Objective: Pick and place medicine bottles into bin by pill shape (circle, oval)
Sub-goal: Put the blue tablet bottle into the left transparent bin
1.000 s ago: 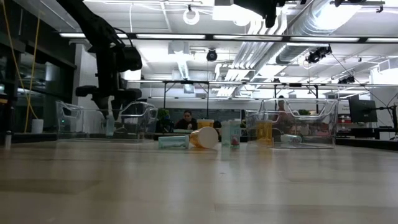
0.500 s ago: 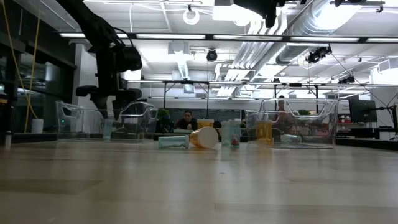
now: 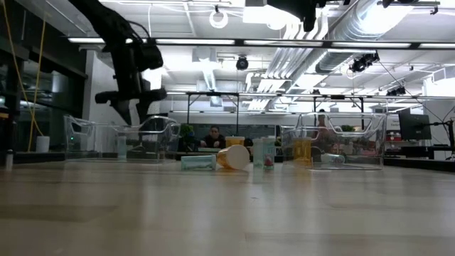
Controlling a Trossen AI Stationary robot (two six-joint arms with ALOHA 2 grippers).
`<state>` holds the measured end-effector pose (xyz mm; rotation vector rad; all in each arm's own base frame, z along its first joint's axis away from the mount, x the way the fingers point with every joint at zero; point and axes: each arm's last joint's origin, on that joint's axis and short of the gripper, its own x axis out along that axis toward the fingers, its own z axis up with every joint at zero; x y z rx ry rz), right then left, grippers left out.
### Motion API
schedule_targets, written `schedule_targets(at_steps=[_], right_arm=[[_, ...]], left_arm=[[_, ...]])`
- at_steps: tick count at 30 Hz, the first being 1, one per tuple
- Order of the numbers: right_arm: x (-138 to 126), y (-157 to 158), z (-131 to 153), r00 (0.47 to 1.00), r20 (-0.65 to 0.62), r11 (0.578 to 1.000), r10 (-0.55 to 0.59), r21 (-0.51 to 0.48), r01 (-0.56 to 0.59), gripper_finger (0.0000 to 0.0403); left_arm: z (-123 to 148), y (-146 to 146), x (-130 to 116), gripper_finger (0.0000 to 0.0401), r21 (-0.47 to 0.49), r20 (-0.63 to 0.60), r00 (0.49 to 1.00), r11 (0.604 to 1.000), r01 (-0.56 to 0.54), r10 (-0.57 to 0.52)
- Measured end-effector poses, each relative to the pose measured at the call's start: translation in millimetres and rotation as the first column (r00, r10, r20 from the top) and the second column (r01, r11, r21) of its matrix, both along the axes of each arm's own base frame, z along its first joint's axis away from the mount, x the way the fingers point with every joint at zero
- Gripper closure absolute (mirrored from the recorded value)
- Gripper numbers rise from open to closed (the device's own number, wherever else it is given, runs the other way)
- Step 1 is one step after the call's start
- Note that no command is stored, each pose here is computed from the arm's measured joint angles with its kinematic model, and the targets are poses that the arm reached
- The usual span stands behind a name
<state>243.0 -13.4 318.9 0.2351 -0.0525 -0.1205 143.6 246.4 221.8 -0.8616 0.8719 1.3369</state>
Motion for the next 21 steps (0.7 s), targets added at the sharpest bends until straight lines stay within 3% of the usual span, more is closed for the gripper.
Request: schedule_targets(at_steps=[8, 12, 14, 16, 21], right_arm=[[0.1, -0.1, -0.1, 1.0, -0.001, 1.0, 0.0, 0.0, 0.0, 0.0158], [0.1, 0.0, -0.1, 1.0, -0.001, 1.0, 0.0, 0.0, 0.0, 0.0158], [0.1, 0.0, -0.1, 1.0, -0.001, 1.0, 0.0, 0.0, 0.0, 0.0158], [0.1, 0.0, -0.1, 1.0, 0.0, 1.0, 0.0, 0.0, 0.0, 0.0158], [0.1, 0.0, -0.1, 1.0, 0.0, 1.0, 0.0, 0.0, 0.0, 0.0158]], left_arm=[[63.2, -4.4, -3.5, 0.0217, 0.22, 0.052, 0.997, 0.974, 0.053, -0.066], [100.5, -24.8, 0.3, 0.0217, 0.365, 0.217, 0.946, 0.919, 0.148, -0.239], [117.6, -41.9, 4.2, 0.0217, 0.448, 0.283, 0.889, 0.869, 0.208, -0.359], [131.5, -62.9, 9.6, 0.0217, 0.544, 0.318, 0.808, 0.794, 0.273, -0.496], [139.6, -125.1, 20.6, 0.0217, 0.752, 0.346, 0.527, 0.566, 0.339, -0.776]])
